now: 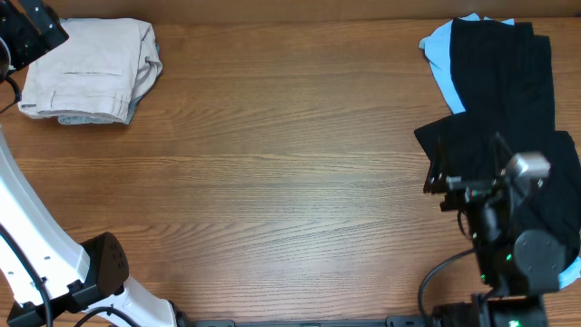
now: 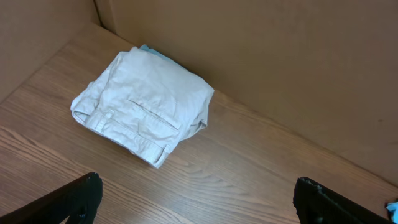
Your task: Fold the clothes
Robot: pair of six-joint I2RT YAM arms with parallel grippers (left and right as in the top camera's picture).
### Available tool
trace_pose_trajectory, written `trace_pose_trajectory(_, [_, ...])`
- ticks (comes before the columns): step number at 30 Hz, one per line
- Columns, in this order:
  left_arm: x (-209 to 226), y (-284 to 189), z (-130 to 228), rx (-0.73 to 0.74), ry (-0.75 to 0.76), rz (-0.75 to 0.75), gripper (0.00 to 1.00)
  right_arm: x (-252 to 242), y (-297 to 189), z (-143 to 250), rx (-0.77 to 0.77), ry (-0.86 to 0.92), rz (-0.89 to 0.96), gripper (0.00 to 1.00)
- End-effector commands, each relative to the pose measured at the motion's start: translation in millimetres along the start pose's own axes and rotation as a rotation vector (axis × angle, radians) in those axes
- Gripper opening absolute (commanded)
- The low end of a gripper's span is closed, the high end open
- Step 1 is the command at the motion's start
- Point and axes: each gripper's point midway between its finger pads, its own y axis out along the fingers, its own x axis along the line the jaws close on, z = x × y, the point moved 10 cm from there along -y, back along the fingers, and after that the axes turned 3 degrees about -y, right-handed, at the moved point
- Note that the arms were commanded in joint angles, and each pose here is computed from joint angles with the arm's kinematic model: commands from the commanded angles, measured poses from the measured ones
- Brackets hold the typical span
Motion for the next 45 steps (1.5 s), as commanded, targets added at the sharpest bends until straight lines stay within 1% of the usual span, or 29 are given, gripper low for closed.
trace_pose_trajectory(1, [1, 1, -1, -0.003, 0.013, 0.002, 1.0, -9, -11, 34, -0.001, -0.002, 0.029, 1.0])
trace_pose_trajectory(5, [1, 1, -1, -0.002, 0.013, 0.002, 1.0, -14, -20, 72, -0.014, -0.003, 0.03, 1.0])
trace_pose_trajectory(9, [1, 1, -1, -0.003, 0.013, 0.002, 1.0, -17, -22, 97, -0.02, -0.003, 0.021, 1.0])
trace_pose_trajectory(12, [1, 1, -1, -0.002, 0.013, 0.002, 1.0, -19, -23, 113, -0.003, -0.002, 0.024, 1.0])
trace_pose_trajectory(15, [1, 1, -1, -0.002, 0.013, 0.002, 1.0, -21, -24, 125, 0.055, 0.003, 0.034, 1.0])
trace_pose_trajectory(17, [1, 1, -1, -0.003, 0.013, 0.002, 1.0, -21, -24, 128, 0.075, 0.004, 0.038, 1.0])
trace_pose_trajectory(45, [1, 1, -1, -0.002, 0.013, 0.002, 1.0, -21, -24, 127, 0.073, 0.004, 0.036, 1.0])
